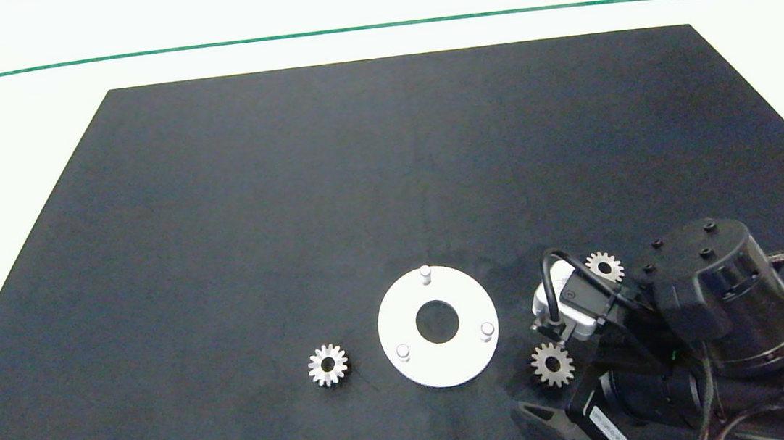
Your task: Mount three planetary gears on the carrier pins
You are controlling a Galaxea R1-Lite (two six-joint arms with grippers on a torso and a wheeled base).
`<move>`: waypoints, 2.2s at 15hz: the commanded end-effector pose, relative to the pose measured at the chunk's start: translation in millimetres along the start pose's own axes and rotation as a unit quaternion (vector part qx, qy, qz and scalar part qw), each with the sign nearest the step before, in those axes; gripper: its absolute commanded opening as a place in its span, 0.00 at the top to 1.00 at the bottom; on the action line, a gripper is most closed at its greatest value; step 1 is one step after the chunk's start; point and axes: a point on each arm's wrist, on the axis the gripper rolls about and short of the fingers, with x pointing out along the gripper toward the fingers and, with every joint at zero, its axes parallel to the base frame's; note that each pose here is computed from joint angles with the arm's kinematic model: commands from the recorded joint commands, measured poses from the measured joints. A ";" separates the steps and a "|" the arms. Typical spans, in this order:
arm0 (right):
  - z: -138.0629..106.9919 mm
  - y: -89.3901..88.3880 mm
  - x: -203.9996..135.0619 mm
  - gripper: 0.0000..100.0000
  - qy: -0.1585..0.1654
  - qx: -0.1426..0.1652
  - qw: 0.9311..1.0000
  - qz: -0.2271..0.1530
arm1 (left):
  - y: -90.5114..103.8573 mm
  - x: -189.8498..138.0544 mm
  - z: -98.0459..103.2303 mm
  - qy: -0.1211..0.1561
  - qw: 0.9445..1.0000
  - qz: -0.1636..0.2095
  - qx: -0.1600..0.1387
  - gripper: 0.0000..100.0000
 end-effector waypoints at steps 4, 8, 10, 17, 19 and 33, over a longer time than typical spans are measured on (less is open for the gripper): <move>-4.1 0.9 7.0 0.12 0.015 -0.001 1.000 0.001 | 0.2 -0.7 0.2 -0.001 1.000 0.001 0.000 0.00; -7.5 0.4 9.2 0.20 0.016 0.001 1.000 -0.001 | 0.3 -0.9 0.5 -0.002 1.000 0.001 0.000 0.00; -8.3 -2.1 10.1 0.24 0.014 0.005 1.000 -0.007 | 0.4 -1.4 1.2 -0.003 1.000 0.001 0.000 0.00; -6.8 -5.2 15.9 0.38 0.010 0.012 1.000 -0.014 | 0.3 -1.4 1.2 -0.003 1.000 0.002 0.000 0.00; -5.0 -4.8 19.6 0.42 0.004 0.012 1.000 -0.015 | 0.4 -1.4 1.2 -0.003 1.000 0.001 0.000 0.00; -6.4 -3.6 22.2 0.69 0.009 0.011 1.000 -0.016 | 0.3 -0.2 1.4 0.000 1.000 -0.001 0.001 0.00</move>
